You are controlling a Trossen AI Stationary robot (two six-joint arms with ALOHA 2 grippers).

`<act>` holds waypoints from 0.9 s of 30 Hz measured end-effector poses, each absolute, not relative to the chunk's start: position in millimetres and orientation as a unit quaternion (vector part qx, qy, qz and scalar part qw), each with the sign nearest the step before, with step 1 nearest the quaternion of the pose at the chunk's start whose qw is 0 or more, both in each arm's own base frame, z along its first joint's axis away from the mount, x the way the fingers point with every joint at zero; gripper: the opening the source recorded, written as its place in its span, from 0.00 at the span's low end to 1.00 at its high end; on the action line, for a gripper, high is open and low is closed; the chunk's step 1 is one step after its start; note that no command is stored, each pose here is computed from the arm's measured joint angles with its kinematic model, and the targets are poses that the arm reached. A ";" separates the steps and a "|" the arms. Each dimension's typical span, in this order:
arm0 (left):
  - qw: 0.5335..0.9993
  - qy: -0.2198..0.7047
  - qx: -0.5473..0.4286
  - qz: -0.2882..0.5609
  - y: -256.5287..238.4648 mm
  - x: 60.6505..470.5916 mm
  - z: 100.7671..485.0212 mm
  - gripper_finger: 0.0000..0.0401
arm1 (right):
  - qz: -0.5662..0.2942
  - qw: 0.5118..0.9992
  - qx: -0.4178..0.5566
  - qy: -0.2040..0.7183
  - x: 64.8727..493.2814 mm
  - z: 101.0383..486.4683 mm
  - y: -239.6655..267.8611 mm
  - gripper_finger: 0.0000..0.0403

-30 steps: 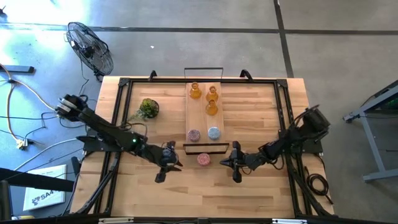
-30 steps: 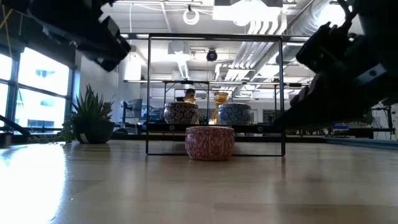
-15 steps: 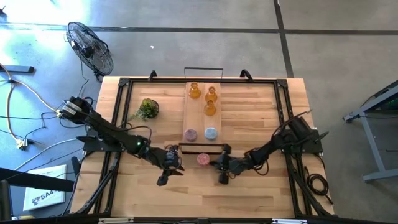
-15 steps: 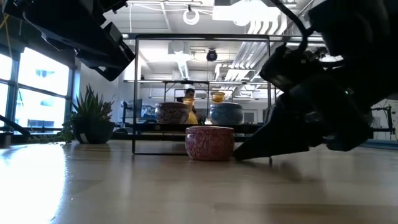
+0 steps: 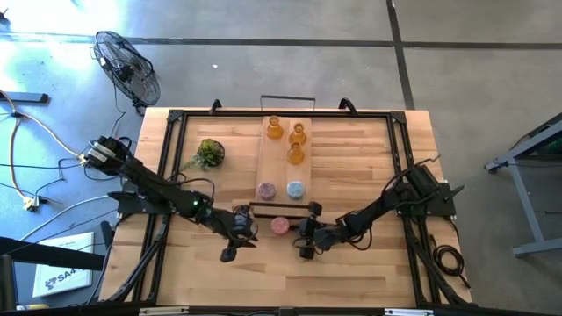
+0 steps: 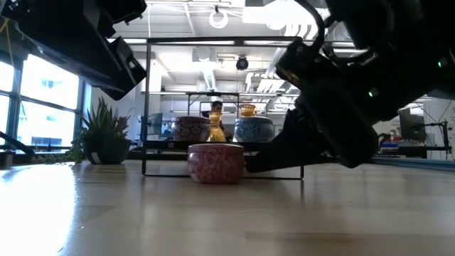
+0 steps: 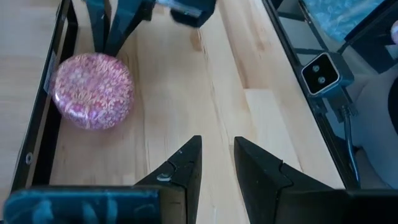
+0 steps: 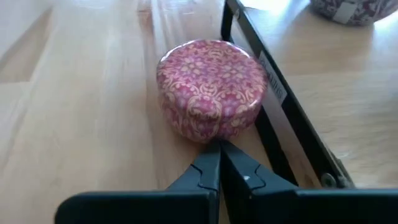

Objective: Pick & Place candle stick holders
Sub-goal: Put the pink scented candle on the shelf

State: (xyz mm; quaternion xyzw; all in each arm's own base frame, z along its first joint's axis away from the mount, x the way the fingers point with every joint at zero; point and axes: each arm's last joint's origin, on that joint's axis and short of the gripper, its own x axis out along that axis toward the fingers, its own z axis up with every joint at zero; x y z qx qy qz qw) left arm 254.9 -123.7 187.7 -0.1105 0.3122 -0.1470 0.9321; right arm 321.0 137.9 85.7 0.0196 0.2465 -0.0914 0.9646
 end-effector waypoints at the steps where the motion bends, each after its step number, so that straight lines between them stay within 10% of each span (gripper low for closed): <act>1: 0.931 0.316 -0.113 -0.146 -123.6 254.5 187.0 0.23 | -0.090 0.964 0.016 0.248 323.5 87.5 139.4 0.00; 27: 0.927 0.330 -0.113 -0.136 -138.8 244.4 184.6 0.23 | -0.150 0.950 -0.007 0.273 317.3 108.3 165.0 0.00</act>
